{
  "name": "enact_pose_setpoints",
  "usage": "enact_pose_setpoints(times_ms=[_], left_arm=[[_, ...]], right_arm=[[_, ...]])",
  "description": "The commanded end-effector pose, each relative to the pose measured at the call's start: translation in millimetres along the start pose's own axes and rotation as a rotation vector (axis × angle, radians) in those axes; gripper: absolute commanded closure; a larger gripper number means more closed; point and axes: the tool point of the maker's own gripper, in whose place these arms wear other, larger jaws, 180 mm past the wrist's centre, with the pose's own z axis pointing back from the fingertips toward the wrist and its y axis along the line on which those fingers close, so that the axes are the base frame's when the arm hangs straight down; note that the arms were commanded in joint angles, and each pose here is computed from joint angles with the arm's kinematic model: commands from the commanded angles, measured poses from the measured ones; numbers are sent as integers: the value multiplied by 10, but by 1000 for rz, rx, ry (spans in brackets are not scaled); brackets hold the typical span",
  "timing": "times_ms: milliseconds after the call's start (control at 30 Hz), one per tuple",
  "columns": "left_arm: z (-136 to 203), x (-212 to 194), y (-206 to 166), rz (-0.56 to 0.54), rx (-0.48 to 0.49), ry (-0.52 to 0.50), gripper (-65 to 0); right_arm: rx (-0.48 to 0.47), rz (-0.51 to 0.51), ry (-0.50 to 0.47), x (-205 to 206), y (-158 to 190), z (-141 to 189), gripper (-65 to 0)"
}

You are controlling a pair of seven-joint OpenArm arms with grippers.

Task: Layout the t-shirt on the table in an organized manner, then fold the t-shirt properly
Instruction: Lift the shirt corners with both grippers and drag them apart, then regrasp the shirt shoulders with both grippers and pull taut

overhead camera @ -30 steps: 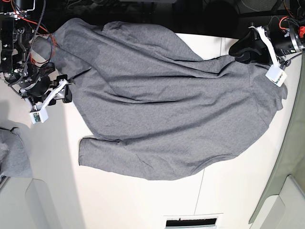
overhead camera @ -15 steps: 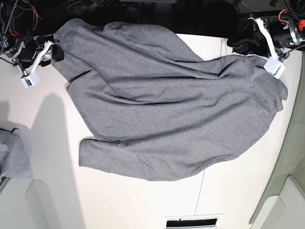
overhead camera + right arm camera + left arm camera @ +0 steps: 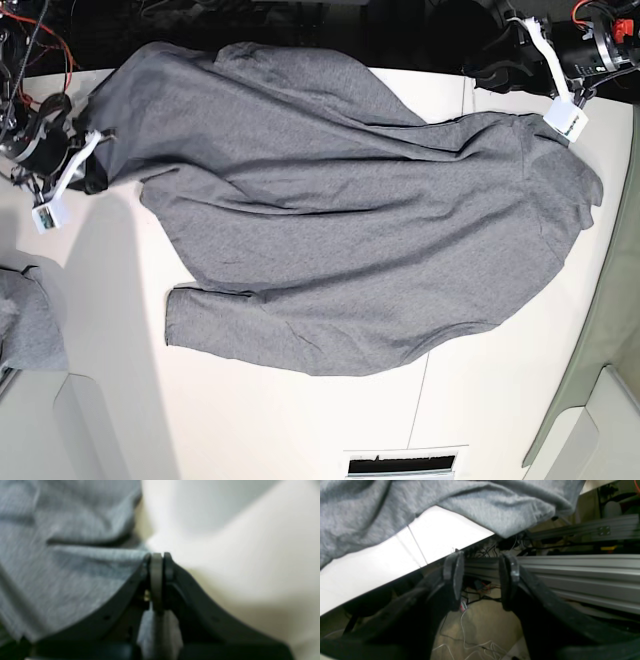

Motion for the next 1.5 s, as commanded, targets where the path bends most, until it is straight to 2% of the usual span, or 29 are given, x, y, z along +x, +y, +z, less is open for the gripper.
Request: enact_pose_setpoints(times_ms=[0,267,433,600,667,767,933,1067,1267,1400,1467], left_arm=[[37,71,-32,-17,-12,-23,-258],[35,94,-19,-24,-7,-28,-258],[36,136,-23,-26,-7,-50,-258],[35,237,-23,-38,-6,-88,-258],[24,319,3,-59,2,-101,-258],[6,511,48,-102,16,-134,-258],[-10,681,174,-177,77,-139,-258],[19,764,222,-209,95,-141,-258],[65,789,261,-232,106,-130,-258],[66,812,253,-232,104,-144,-258],[66,814,252,-232,103,-145,-258]], right_arm=[[-41,23,-53,238,-169,53,0],[-162,76,-163,996,-706,168,0],[-267,36,-189,1219,-1074,281,-10],[-325,-31,-177,1204,-1238,308,-174],[-290,-80,-128,1107,-1180,273,-182],[-170,-141,-65,981,-955,199,-182],[22,-81,7,657,-430,172,-182],[133,-15,68,295,-10,250,-182],[187,-14,214,-416,248,328,-190],[172,-18,196,-589,289,341,-332],[178,-24,191,-624,324,335,-350]])
